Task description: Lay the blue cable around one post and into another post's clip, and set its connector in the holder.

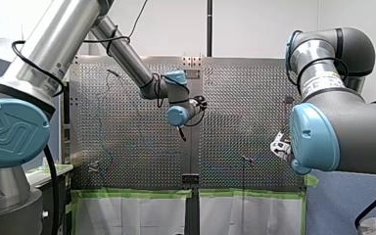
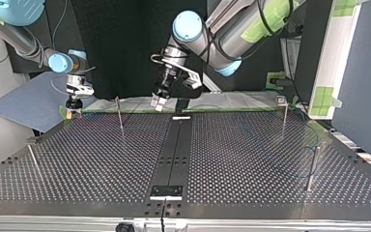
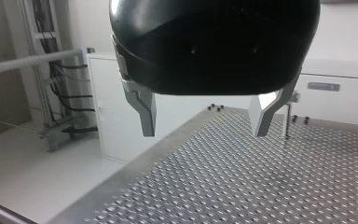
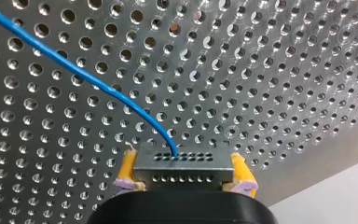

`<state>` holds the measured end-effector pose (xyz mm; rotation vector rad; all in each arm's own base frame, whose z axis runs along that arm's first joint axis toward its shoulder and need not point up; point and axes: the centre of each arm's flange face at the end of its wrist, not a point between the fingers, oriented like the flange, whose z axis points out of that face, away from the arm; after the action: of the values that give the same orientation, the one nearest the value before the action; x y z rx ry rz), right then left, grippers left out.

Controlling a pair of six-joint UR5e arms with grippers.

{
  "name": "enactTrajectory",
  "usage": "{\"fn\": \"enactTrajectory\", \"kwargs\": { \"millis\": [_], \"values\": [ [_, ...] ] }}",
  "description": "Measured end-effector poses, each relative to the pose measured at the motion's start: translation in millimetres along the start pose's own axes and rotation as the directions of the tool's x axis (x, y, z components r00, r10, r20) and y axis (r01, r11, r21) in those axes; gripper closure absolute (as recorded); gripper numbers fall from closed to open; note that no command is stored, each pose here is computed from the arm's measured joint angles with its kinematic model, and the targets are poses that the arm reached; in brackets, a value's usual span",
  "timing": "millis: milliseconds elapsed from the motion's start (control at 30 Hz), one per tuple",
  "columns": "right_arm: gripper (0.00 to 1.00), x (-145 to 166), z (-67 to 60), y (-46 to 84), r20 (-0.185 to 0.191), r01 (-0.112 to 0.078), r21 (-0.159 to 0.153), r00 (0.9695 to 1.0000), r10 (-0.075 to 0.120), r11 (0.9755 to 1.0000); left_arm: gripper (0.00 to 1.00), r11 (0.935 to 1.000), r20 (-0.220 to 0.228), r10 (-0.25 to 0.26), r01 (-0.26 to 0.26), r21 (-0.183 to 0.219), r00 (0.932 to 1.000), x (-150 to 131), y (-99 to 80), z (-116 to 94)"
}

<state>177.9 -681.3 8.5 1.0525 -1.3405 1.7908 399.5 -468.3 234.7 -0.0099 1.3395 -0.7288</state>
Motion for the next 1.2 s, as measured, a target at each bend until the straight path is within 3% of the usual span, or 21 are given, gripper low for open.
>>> {"fn": "enactTrajectory", "kwargs": {
  "millis": [367, 500, 733, 900, 1200],
  "values": [
    [1.00, 0, 0.1, -0.8, -0.001, 0.000, 0.002, 1.0000, 0.000, 1.0000, 0.00, 0.9994, 0.090, -0.028, 0.026, 0.023, 0.9956, -38, -1.1, -22],
    [1.00, -1, 0.0, -1.8, 0.000, 0.000, 0.003, 1.0000, 0.000, 1.0000, 0.00, 0.9998, 0.102, -0.019, 0.019, 0.006, 0.9946, -46, 4.5, -31],
    [1.00, -2, 0.0, -3.3, 0.001, -0.001, 0.005, 1.0000, 0.001, 1.0000, 0.00, 0.9969, 0.054, 0.022, -0.018, -0.077, 0.9983, -34, 25.0, -57],
    [1.00, -2, -0.1, -4.2, 0.002, -0.001, 0.007, 1.0000, 0.001, 1.0000, 0.00, 0.9921, 0.009, 0.055, -0.053, -0.114, 0.9985, -19, 38.7, -73],
    [1.00, -2, -0.1, -5.2, 0.002, -0.001, 0.008, 1.0000, 0.001, 1.0000, 0.00, 0.9731, -0.080, 0.112, -0.125, -0.193, 0.9905, 13, 70.6, -107]
  ]
}}
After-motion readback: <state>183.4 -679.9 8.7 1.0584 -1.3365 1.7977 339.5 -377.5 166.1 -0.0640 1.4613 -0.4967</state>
